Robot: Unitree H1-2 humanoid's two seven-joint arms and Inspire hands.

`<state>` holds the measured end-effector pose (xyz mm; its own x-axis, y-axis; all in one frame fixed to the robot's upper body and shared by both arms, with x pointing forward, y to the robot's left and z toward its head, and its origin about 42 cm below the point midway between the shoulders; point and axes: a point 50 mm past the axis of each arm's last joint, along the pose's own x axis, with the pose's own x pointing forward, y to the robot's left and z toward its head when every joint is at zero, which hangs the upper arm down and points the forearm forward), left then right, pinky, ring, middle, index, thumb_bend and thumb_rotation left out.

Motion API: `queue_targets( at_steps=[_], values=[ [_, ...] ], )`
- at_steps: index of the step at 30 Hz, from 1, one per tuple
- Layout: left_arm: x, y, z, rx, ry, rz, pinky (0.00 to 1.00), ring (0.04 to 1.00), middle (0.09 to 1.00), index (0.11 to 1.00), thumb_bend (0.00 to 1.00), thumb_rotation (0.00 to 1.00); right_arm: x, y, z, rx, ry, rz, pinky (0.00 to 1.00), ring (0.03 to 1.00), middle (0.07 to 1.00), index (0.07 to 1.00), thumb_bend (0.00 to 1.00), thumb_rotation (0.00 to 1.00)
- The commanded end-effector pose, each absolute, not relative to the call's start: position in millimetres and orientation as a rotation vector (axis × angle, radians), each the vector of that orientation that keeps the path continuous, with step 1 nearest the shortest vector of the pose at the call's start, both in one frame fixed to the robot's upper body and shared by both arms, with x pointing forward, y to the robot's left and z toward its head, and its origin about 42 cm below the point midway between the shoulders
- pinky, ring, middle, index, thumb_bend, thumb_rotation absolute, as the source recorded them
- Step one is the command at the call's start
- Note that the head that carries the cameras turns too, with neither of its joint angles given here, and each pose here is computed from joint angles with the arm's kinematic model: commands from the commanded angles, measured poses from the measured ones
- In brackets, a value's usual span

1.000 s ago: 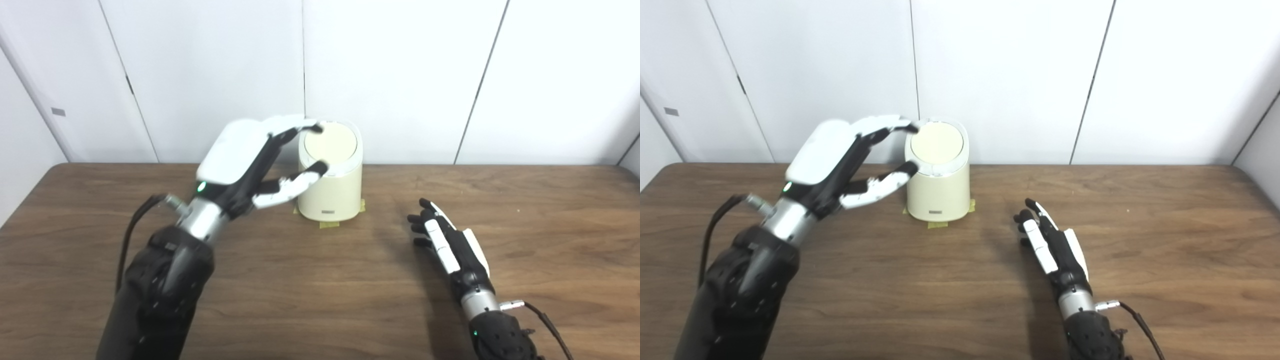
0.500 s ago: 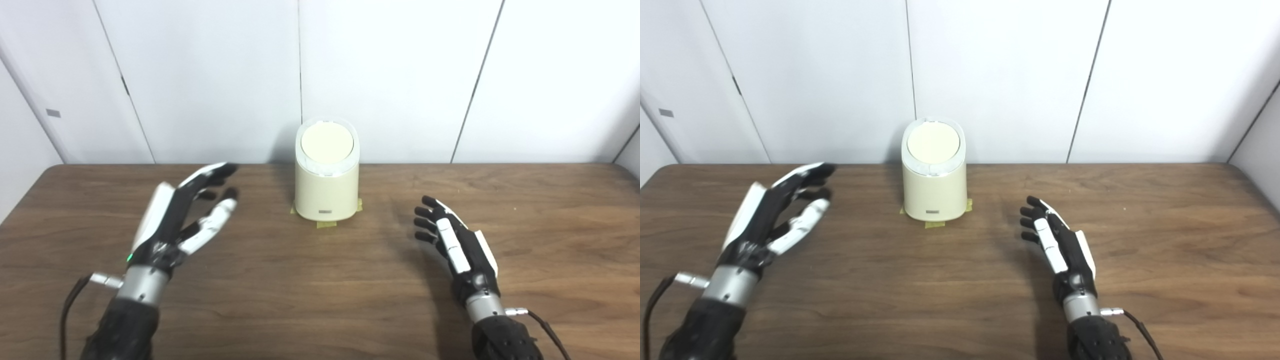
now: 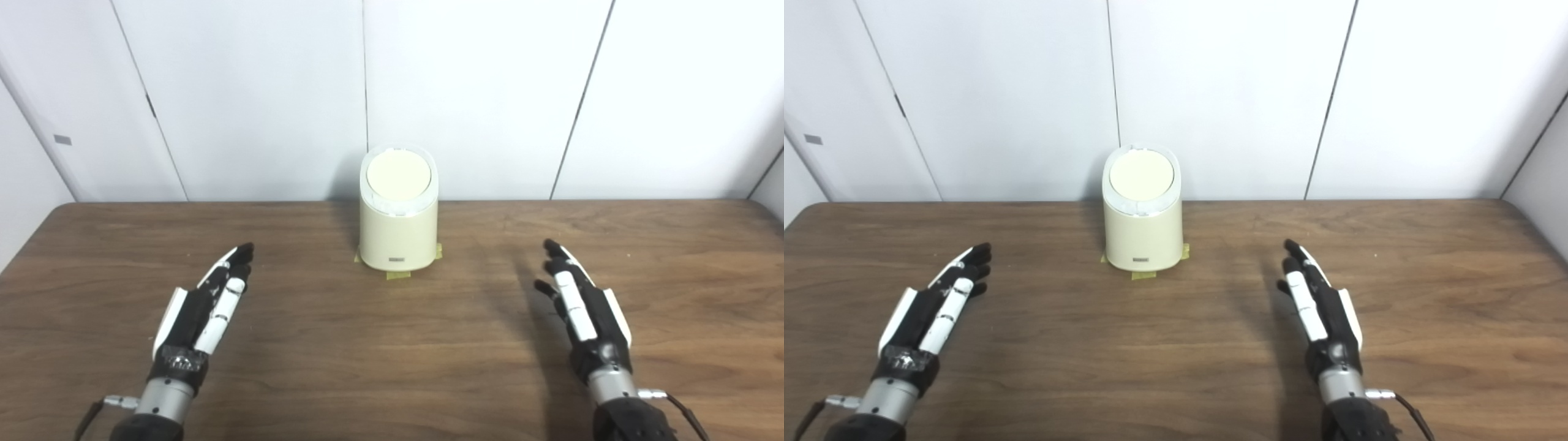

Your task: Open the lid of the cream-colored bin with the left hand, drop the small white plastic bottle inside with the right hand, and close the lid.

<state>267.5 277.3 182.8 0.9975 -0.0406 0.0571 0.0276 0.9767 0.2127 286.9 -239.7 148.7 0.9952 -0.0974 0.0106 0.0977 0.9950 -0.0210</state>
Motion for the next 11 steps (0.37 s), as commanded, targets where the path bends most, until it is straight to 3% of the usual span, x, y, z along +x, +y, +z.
queue_targets(
  at_steps=[1,4,11],
  values=[
    [270.5,271.8,189.5,0.159,-0.102,-0.037,0.94,0.961,0.968,0.988,0.41,0.92,289.1,-238.7,170.0,-0.032,-0.081,-0.087,0.88,0.961,0.974,0.922,0.55,0.89],
    [266.3,264.9,189.9,0.128,-0.096,-0.027,0.96,0.962,0.974,0.997,0.41,0.94,284.1,-239.3,174.4,-0.036,-0.075,-0.091,0.89,0.958,0.971,0.933,0.59,0.9],
    [266.4,262.4,193.6,0.145,-0.111,-0.028,0.97,0.958,0.97,0.99,0.41,0.99,282.3,-247.9,176.4,-0.071,-0.079,-0.091,0.89,0.966,0.982,0.96,0.57,0.93]
  ],
)
